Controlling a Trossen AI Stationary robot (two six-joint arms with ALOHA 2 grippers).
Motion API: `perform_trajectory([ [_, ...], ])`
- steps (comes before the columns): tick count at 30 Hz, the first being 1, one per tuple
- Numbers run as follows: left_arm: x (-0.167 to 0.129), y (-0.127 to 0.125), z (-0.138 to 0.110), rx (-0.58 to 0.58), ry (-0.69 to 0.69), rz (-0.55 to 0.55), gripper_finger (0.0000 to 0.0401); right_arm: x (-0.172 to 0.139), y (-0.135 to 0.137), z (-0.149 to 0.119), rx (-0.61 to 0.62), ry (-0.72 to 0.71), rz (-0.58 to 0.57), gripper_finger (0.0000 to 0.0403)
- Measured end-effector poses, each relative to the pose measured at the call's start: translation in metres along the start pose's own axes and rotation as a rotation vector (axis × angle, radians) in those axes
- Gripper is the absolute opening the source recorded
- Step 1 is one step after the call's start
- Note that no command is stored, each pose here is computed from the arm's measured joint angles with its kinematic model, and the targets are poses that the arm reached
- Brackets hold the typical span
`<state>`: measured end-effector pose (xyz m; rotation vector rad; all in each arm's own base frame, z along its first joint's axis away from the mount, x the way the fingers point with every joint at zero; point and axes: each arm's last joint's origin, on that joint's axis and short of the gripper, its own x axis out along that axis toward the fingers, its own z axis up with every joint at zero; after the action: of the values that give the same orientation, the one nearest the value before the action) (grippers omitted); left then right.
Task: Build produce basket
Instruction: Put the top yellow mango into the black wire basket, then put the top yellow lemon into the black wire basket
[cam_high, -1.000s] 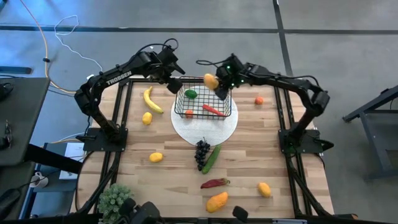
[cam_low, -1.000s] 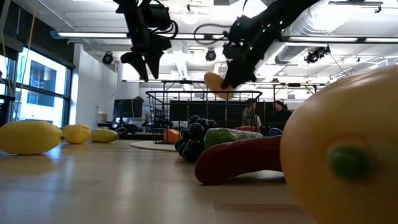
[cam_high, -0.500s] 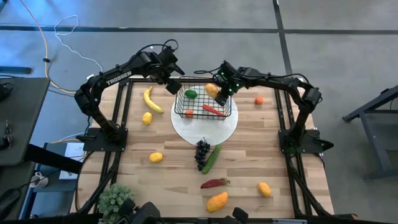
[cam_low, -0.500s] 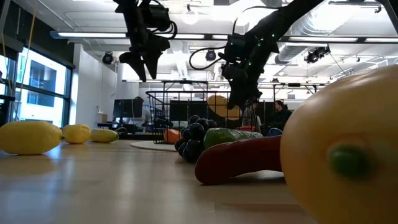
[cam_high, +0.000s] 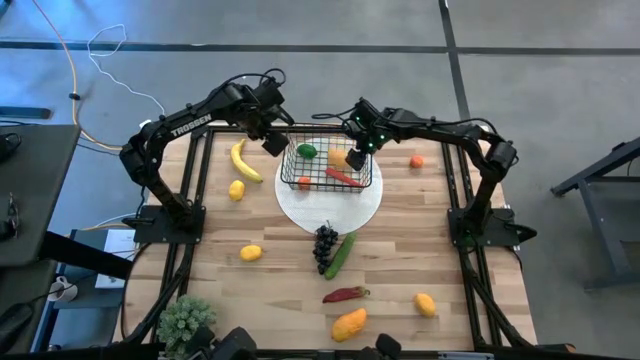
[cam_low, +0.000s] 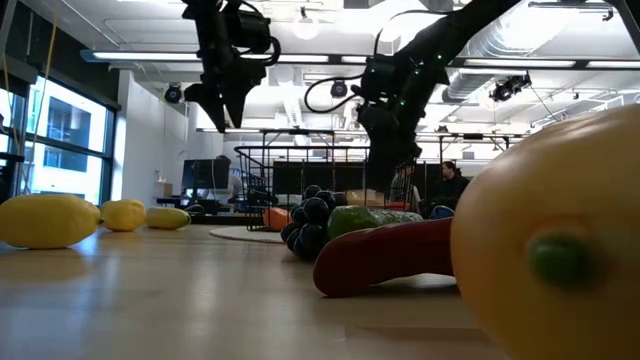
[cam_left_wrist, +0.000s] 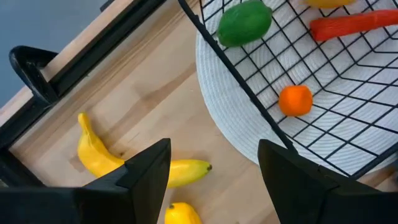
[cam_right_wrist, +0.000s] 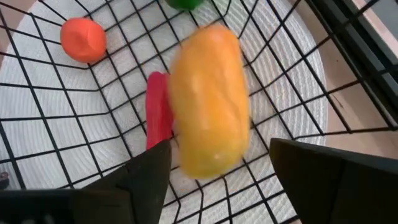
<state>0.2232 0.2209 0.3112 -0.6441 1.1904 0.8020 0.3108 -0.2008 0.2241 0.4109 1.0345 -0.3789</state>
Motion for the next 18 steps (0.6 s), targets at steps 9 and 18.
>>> perform_trajectory([
  [9,0.000,0.001,-0.002,0.004,0.025,0.014,0.0241,-0.015,0.001,0.010,0.028,0.014,-0.056,0.0252],
  [18,0.007,0.004,-0.022,-0.020,0.209,0.054,0.0252,-0.034,0.004,0.025,0.049,-0.030,-0.060,0.0254],
])
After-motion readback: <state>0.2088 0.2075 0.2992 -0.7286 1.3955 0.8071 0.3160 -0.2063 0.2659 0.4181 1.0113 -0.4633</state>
